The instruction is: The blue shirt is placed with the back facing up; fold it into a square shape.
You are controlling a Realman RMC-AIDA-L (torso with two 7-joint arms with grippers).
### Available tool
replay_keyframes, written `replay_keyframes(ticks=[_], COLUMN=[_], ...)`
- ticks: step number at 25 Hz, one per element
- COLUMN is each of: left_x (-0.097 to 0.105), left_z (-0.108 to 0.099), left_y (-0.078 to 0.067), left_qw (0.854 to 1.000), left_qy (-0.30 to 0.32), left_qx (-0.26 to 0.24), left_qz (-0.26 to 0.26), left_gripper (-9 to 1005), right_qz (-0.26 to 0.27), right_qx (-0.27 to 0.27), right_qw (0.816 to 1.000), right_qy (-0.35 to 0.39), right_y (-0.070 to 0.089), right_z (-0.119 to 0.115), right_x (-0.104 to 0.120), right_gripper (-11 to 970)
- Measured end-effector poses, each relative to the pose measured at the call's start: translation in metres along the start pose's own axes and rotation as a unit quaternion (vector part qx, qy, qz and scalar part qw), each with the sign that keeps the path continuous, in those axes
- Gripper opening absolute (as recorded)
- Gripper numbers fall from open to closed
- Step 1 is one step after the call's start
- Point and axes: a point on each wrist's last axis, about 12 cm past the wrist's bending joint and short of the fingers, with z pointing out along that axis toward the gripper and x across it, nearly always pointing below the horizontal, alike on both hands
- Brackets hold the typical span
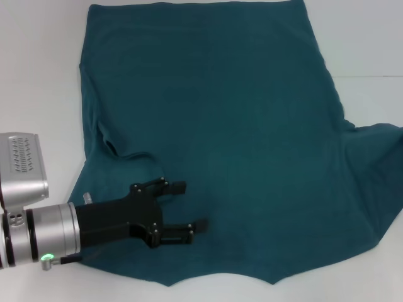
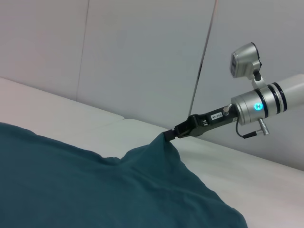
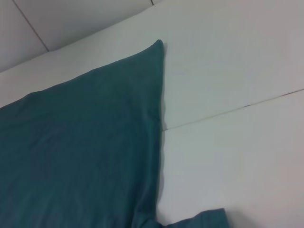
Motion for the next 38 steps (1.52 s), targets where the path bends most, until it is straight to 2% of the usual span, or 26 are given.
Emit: replay_keyframes(ticks=[6, 11, 13, 14, 15, 18, 22, 25, 29, 35, 38], left_x=[0.0, 0.0, 0.0, 0.0, 0.0, -0.001, -0.002, -0.001, 0.0, 0.001, 0.001], left_z=[-0.001, -0.001, -0.001, -0.001, -0.001, -0.001, -0.001, -0.001, -0.001, -0.001, 0.0], left_y=[0.0, 0.001, 0.001, 0.001, 0.001, 0.002, 0.002, 0.003, 0.003, 0.002, 0.002], left_qw=[1.0, 1.0, 1.0, 1.0, 1.0, 1.0, 1.0, 1.0, 1.0, 1.0, 1.0], left_qy=[0.001, 0.001, 0.0, 0.0, 0.0, 0.001, 0.001, 0.002, 0.005, 0.004, 0.004], left_qx=[0.0, -0.001, -0.001, -0.001, -0.001, -0.002, -0.002, -0.005, -0.008, -0.008, -0.007], left_qz=[0.001, 0.001, 0.001, 0.001, 0.001, 0.003, 0.005, 0.004, 0.002, 0.0, 0.0], left_gripper=[920, 920, 920, 920, 920, 920, 920, 921, 921, 921, 921], right_qz=[0.002, -0.005, -0.005, -0.004, -0.004, -0.005, -0.039, -0.064, -0.071, -0.054, -0.038], right_qx=[-0.01, -0.071, -0.11, -0.151, -0.151, -0.189, -0.225, -0.241, -0.245, -0.225, -0.207], right_qw=[1.0, 0.997, 0.994, 0.988, 0.988, 0.982, 0.972, 0.965, 0.964, 0.97, 0.973], right_qy=[0.005, 0.022, 0.026, 0.027, 0.027, 0.03, 0.054, 0.074, 0.081, 0.08, 0.095], right_y=[0.002, 0.02, 0.033, 0.052, 0.052, 0.081, 0.121, 0.137, 0.141, 0.124, 0.113], right_z=[0.0, 0.002, 0.005, 0.011, 0.011, 0.027, 0.047, 0.053, 0.054, 0.047, 0.044], right_x=[0.003, 0.005, 0.002, -0.002, -0.002, -0.008, -0.005, 0.001, 0.001, -0.002, -0.002], right_gripper=[12, 12, 13, 13, 13, 13, 39, 91, 228, 507, 598])
